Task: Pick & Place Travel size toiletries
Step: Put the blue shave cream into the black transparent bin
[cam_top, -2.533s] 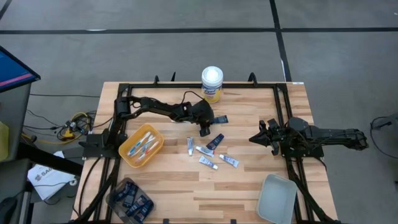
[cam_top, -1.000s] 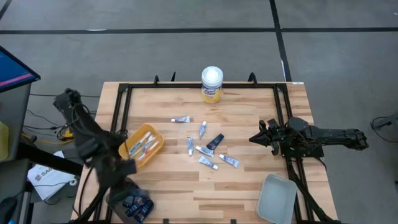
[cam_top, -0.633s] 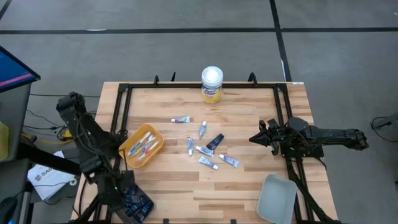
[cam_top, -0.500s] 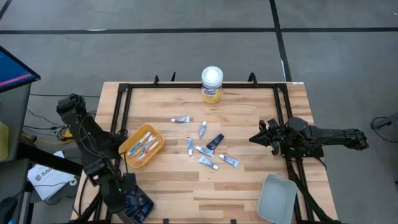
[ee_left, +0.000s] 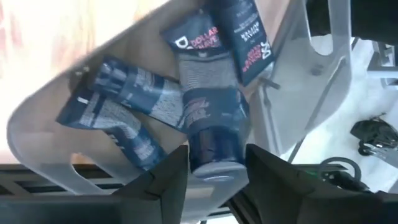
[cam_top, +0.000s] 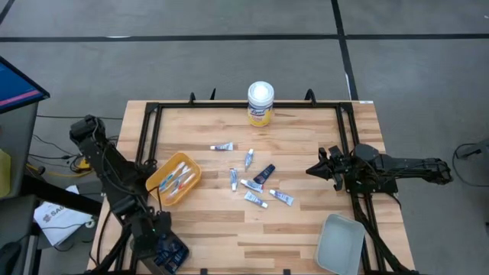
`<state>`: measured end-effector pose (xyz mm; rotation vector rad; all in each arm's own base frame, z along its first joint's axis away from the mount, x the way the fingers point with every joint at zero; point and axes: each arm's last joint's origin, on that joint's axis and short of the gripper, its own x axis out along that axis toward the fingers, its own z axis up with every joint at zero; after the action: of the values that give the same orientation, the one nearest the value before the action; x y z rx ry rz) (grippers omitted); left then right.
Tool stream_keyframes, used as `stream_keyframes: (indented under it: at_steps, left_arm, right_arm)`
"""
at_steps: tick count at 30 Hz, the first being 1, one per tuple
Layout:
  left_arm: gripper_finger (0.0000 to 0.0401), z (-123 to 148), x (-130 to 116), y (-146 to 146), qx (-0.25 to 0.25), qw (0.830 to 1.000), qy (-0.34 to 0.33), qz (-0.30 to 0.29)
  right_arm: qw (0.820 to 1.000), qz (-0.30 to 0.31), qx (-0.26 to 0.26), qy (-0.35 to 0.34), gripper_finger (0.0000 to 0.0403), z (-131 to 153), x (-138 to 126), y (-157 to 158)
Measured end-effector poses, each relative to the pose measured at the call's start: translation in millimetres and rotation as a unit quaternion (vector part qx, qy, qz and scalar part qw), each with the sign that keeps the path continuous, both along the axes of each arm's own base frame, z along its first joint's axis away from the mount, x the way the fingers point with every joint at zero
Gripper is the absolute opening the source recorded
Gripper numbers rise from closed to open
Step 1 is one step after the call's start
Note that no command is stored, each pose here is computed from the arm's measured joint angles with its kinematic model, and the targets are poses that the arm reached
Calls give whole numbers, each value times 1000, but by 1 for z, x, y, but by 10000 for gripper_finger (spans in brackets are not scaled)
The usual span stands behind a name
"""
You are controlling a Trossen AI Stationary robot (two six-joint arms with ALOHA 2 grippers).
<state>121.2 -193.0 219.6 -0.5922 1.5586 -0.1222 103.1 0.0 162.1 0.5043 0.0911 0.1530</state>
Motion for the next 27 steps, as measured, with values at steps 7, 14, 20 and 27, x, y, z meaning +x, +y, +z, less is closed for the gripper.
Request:
stream_keyframes:
  at_steps: [7, 14, 20, 27]
  left_arm:
    - [205, -3, 6, 7, 10, 1000, -3, -2]
    - [242, 1, 27, 25, 10, 998, -21, 65]
    - [240, 32, 74, 59, 21, 959, -237, 154]
    - [253, 55, 136, 128, 198, 850, -447, 194]
  right_arm:
    - [1000, 0, 0, 0, 0, 0, 0, 0]
    - [1000, 0, 0, 0, 0, 0, 0, 0]
    - [1000, 0, 0, 0, 0, 0, 0, 0]
    - [1000, 0, 0, 0, 0, 0, 0, 0]
